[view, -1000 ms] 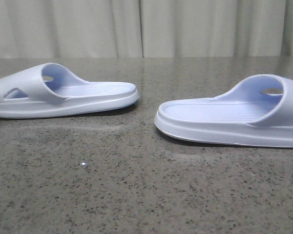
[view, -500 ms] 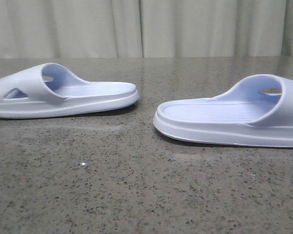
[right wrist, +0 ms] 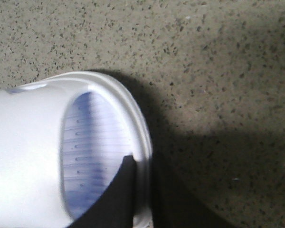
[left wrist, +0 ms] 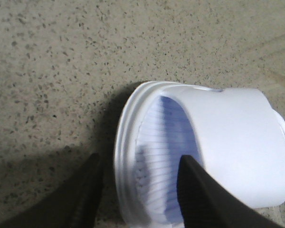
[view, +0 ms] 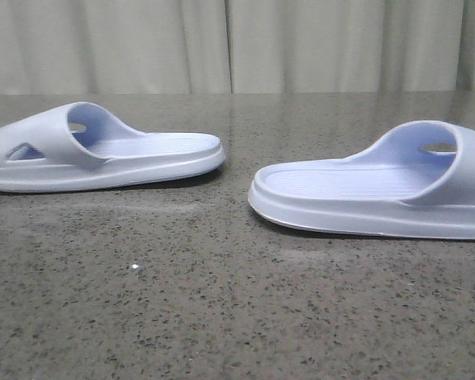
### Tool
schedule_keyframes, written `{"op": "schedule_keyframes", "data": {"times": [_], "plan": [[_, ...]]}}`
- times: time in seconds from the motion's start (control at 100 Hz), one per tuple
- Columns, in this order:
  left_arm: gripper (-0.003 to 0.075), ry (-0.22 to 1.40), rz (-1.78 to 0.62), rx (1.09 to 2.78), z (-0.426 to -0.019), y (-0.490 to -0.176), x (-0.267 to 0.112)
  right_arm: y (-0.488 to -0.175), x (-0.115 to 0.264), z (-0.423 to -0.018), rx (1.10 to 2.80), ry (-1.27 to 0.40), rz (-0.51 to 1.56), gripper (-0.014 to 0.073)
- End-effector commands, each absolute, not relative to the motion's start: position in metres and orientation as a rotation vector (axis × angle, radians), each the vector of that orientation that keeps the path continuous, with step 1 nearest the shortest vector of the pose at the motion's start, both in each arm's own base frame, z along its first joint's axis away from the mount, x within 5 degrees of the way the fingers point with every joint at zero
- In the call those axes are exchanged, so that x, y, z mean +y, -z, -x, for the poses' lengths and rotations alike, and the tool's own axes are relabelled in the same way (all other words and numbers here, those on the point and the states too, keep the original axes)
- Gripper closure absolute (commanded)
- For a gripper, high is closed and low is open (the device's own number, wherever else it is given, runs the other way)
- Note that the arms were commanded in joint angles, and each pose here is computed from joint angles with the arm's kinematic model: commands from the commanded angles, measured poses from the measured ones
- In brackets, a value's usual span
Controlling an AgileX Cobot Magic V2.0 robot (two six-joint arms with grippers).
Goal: Insert blue slippers together front up
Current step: 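Close both grippers on the heel rims of the slippers, then lift both slippers off the table and bring them toward each other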
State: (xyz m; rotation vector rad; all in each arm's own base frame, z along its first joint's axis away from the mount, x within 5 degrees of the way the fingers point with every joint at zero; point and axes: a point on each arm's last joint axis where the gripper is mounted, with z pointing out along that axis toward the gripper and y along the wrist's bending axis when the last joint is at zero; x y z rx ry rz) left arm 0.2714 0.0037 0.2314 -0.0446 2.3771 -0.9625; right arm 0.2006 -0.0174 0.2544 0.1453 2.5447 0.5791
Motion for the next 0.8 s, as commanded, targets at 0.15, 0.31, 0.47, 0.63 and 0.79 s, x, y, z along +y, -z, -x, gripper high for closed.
{"op": "schedule_keyframes", "data": {"times": [0.15,0.31,0.47,0.63,0.79], "plan": [[0.0423,0.994,0.033,2.296,-0.275,-0.249,0.000,-0.267,-0.018,-0.205,2.477,-0.571,-0.140,0.0702],[0.0423,0.996,0.016,2.299,-0.275,-0.249,-0.005,-0.267,-0.018,-0.205,2.476,-0.573,-0.141,0.0702],[0.0423,0.979,0.023,2.296,-0.277,-0.248,-0.007,-0.267,-0.018,-0.205,2.476,-0.573,-0.141,0.0702],[0.0423,1.004,0.026,2.313,-0.278,-0.243,-0.007,-0.267,-0.018,-0.206,2.475,-0.573,-0.142,0.0702],[0.0440,1.045,0.035,2.335,-0.281,-0.236,-0.008,-0.267,-0.018,-0.206,2.475,-0.573,-0.142,0.0702]]}}
